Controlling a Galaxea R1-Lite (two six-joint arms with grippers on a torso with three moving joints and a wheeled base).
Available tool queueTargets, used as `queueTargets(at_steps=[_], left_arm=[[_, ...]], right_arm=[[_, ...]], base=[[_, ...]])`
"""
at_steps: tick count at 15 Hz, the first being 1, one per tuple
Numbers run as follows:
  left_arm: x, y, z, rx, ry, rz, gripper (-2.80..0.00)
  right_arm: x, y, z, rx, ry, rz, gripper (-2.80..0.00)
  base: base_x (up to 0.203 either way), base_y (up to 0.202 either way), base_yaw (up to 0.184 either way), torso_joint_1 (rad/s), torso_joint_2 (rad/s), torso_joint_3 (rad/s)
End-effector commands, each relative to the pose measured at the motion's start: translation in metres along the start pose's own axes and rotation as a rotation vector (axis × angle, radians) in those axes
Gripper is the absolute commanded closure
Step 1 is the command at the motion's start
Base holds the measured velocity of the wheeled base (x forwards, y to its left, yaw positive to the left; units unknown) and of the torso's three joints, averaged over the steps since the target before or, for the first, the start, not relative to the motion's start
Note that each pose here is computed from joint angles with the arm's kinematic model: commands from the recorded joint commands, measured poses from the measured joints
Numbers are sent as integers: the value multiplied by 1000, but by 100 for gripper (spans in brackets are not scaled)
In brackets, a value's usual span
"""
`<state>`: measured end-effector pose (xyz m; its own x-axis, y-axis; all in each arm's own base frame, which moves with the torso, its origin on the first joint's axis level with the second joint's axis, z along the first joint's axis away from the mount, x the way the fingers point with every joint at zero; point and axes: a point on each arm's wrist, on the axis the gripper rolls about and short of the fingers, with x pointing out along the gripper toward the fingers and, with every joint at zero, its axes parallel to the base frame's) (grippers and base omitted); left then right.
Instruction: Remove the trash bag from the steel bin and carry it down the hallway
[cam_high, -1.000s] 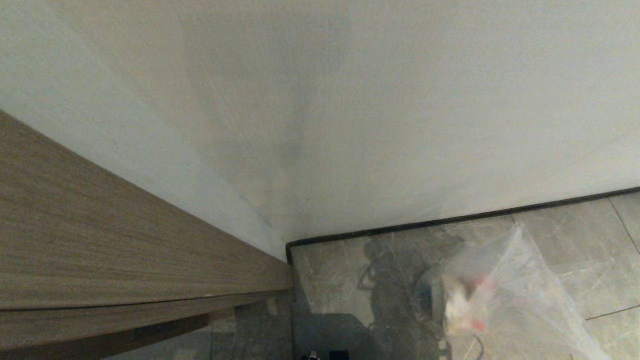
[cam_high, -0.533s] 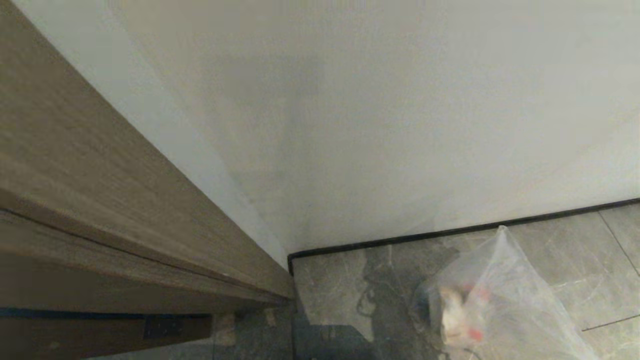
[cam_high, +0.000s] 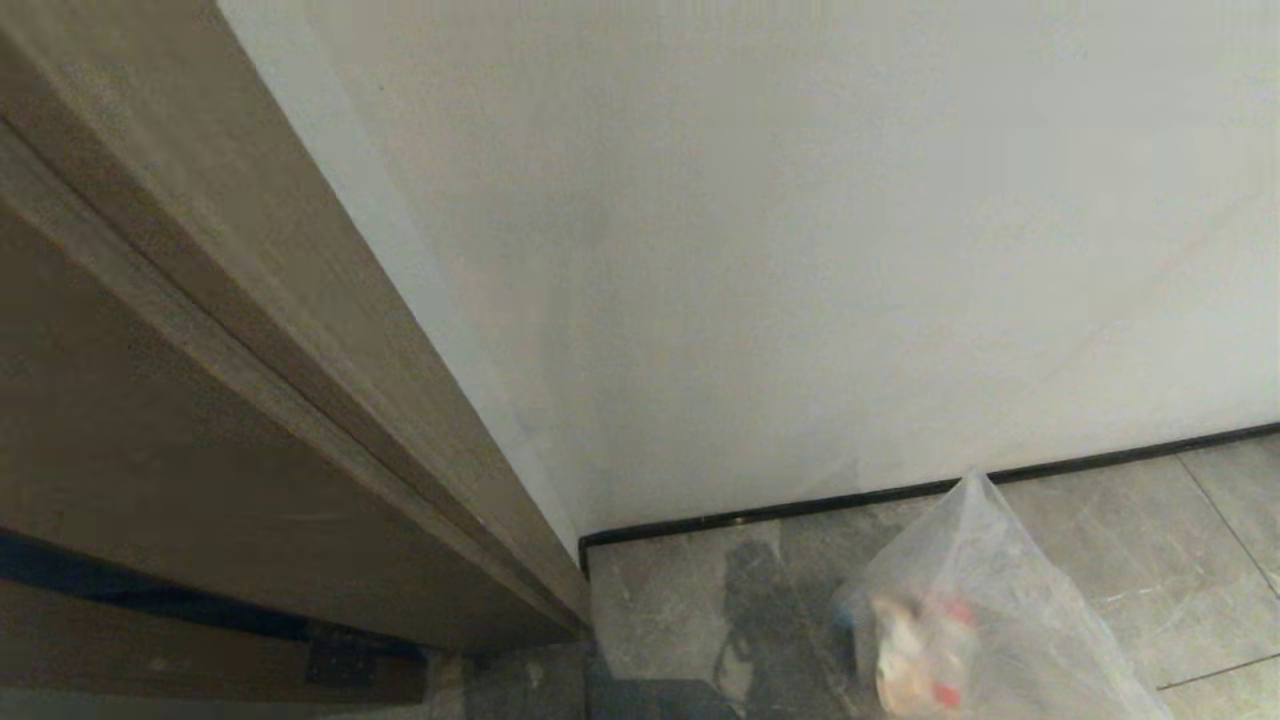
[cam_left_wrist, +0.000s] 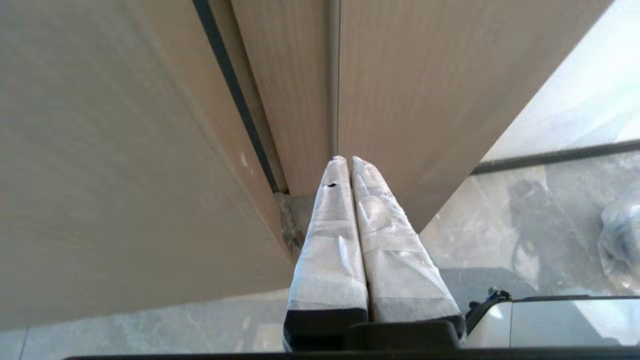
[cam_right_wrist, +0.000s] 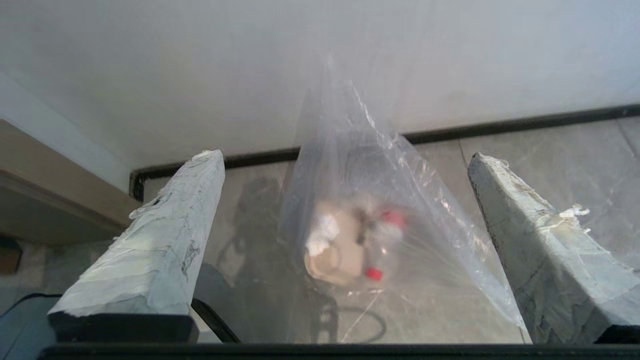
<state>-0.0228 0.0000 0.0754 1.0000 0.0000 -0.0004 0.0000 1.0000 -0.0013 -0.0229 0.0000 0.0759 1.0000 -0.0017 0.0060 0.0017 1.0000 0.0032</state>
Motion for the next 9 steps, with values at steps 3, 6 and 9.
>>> queueTargets(at_steps=[3,6,9], left_arm=[[0,0,0,1,0,0,0],[0,0,0,0,0,0,0],[0,0,0,0,0,0,0]], right_arm=[[0,0,0,0,3,0,-280],[0,0,0,0,3,0,-280],[0,0,0,0,3,0,-280]], base=[[0,0,0,3,-1,202],[0,0,0,2,-2,207],[0,0,0,4,-1,199]])
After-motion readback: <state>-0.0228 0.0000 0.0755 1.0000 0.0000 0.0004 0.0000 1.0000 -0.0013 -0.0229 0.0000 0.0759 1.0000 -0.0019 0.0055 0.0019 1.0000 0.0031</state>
